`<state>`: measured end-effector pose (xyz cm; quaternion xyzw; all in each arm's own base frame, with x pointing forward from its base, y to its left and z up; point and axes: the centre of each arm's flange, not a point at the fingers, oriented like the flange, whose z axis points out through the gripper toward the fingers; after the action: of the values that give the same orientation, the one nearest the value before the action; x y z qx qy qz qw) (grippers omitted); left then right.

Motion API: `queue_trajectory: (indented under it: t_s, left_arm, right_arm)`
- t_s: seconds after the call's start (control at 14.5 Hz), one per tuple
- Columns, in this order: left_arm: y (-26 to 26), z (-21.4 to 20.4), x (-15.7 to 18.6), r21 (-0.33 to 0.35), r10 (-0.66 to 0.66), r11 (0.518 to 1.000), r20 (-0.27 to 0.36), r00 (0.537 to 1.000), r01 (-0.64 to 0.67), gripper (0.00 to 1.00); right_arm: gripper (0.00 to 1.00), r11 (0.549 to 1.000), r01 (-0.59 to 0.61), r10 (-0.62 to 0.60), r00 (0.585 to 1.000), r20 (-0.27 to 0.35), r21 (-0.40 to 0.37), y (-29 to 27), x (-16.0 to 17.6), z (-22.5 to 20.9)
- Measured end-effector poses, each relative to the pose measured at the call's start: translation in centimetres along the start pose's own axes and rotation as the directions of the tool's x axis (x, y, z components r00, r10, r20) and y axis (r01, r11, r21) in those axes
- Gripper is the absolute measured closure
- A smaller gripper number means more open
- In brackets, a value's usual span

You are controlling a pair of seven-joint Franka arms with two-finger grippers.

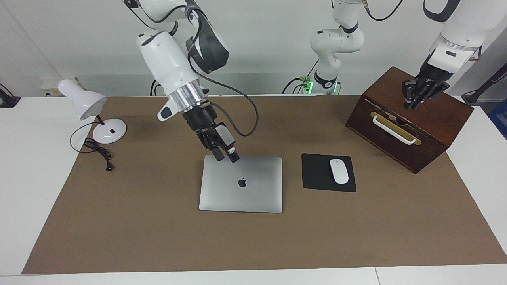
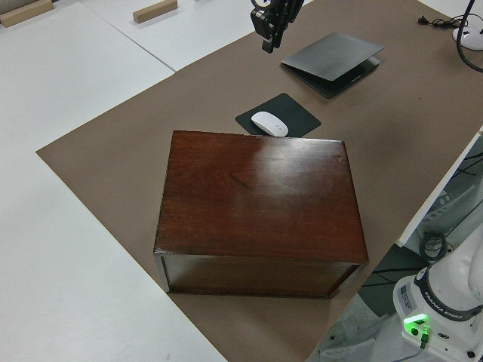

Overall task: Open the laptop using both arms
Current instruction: 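Move the right gripper over the far edge of the silver laptop, then lower the right gripper onto the laptop lid while the left gripper reaches in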

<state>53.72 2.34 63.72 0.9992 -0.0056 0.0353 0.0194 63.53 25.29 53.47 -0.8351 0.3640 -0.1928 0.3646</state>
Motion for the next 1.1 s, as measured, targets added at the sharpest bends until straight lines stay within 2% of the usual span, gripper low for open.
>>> queue_trajectory:
  t_s: [0.07, 0.41, 0.55, 0.83, 0.96, 1.1]
  left_arm:
    - [0.1, 0.0, 0.0, 0.0, 0.0, 1.0, 0.0, 1.0, 0.0, 0.99]
    - [0.4, 0.0, 0.0, 0.0, 0.006, 1.0, 0.0, 1.0, -0.006, 0.99]
    - [0.6, 0.0, 0.0, 0.0, 0.01, 1.0, -0.004, 1.0, -0.01, 0.99]
    - [0.9, 1.0, 0.6, 0.003, 0.024, 1.0, -0.062, 0.998, -0.024, 0.99]
    - [1.1, 1.8, 0.8, 0.012, 0.083, 0.997, -0.104, 0.991, -0.082, 0.99]
    - [1.0, 3.0, 0.5, 0.02, 0.141, 0.99, -0.119, 0.983, -0.14, 0.99]
  right_arm:
    - [0.0, 1.0, 0.003, -0.003, 1.0, -0.01, 0.015, 0.2, -0.9, 1.3]
    - [0.0, 0.991, -0.089, 0.094, 0.995, -0.038, 0.1, 0.8, -3.5, 3.8]
    - [0.0, 0.988, -0.096, 0.105, 0.992, -0.07, 0.117, 2.1, -4.0, 4.4]
    - [0.0, 0.986, -0.114, 0.127, 0.987, -0.103, 0.121, 4.7, -5.4, 5.8]
    - [0.0, 0.983, -0.139, 0.15, 0.985, -0.086, 0.117, 5.1, -6.5, 6.1]
    - [0.0, 0.979, -0.161, 0.171, 0.982, -0.076, 0.128, 5.4, -8.3, 6.3]
